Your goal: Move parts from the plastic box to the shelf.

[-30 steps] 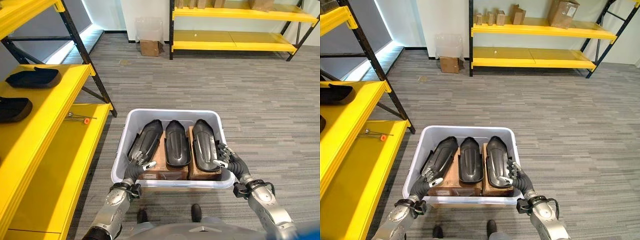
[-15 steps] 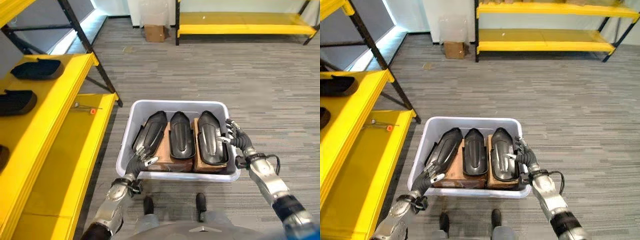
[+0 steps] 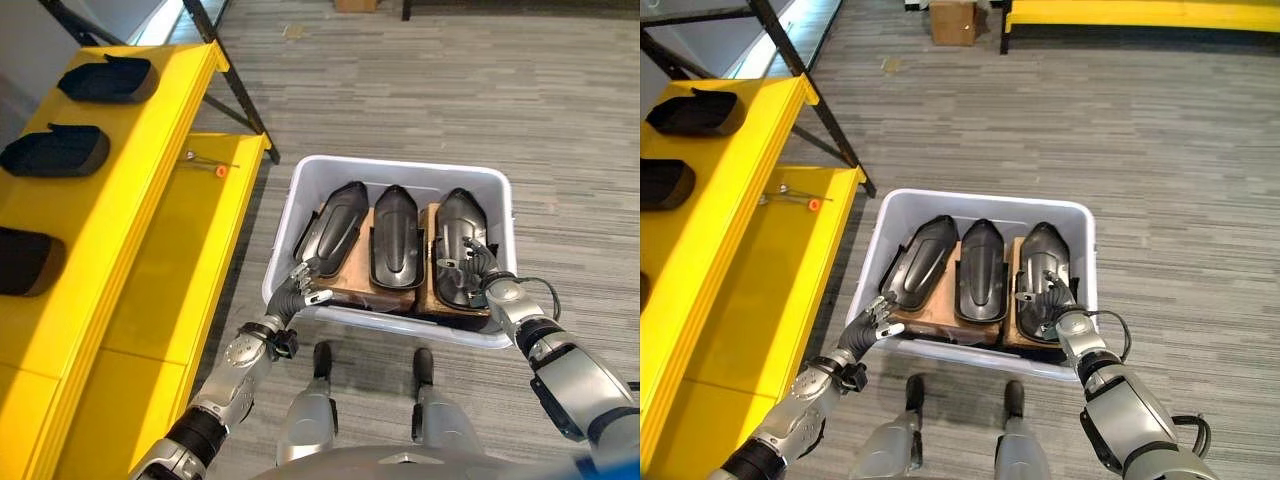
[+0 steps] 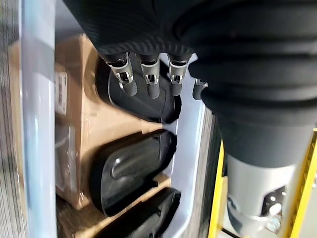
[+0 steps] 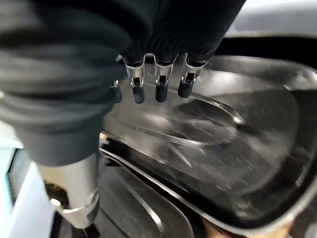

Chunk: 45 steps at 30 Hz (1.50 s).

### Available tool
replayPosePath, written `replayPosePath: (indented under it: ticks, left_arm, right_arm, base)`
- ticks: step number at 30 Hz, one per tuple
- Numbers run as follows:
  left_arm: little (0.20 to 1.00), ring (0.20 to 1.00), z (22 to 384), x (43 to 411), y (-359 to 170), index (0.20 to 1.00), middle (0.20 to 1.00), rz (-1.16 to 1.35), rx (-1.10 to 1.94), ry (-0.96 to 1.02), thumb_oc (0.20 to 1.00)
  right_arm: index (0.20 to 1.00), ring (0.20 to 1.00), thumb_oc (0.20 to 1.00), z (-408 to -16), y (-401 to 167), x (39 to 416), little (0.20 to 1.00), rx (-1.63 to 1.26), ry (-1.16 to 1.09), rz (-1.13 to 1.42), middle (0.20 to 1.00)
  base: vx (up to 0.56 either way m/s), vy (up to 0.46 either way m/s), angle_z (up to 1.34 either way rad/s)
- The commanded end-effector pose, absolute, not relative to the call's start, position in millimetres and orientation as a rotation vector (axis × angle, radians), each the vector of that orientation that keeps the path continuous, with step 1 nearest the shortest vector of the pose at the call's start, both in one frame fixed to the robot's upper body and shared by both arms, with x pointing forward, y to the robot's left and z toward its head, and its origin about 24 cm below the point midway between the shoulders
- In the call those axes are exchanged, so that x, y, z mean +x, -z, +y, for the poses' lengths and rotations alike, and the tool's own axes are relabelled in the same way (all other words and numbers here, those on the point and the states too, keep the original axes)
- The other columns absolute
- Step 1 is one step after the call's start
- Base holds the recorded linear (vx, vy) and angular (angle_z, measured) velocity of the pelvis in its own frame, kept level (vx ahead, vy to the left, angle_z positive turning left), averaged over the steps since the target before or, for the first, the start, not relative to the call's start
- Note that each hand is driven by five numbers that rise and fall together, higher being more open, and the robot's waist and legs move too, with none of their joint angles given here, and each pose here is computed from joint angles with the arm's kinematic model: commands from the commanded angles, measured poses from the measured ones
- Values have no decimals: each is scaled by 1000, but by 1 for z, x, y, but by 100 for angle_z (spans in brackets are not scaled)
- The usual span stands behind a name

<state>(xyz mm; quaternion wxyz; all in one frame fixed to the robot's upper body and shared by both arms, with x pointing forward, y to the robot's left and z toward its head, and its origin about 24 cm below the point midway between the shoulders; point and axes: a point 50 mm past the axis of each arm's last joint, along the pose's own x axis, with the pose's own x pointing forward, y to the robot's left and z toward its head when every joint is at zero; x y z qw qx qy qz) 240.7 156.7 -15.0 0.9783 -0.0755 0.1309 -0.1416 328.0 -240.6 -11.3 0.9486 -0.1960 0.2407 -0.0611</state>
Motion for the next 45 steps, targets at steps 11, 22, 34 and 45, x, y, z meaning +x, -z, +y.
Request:
replayPosePath:
  ticks: [11,22,34,45]
  left_arm:
    - [1000,1000,134,246,-3,1000,1000,164,-134,420,1000]
    - [1000,1000,134,246,-1,1000,1000,167,-104,428,1000]
    - [1000,1000,145,243,4,1000,1000,176,-86,375,1000]
    - [1000,1000,171,241,-6,1000,1000,137,-79,258,1000]
  right_arm:
    - [1000,1000,1000,-232,-25,357,1000,-550,95,384,1000]
    - [1000,1000,1000,-199,8,341,1000,-688,-96,442,1000]
    - [1000,1000,1000,-157,16,322,1000,-966,-450,289,1000]
    - [1000,1000,1000,-176,-137,320,1000,-995,-312,-378,1000]
  base:
    - [-29,2,6]
    - [-2,-7,9]
    - [-4,3,6]
    - [-15,15,-8]
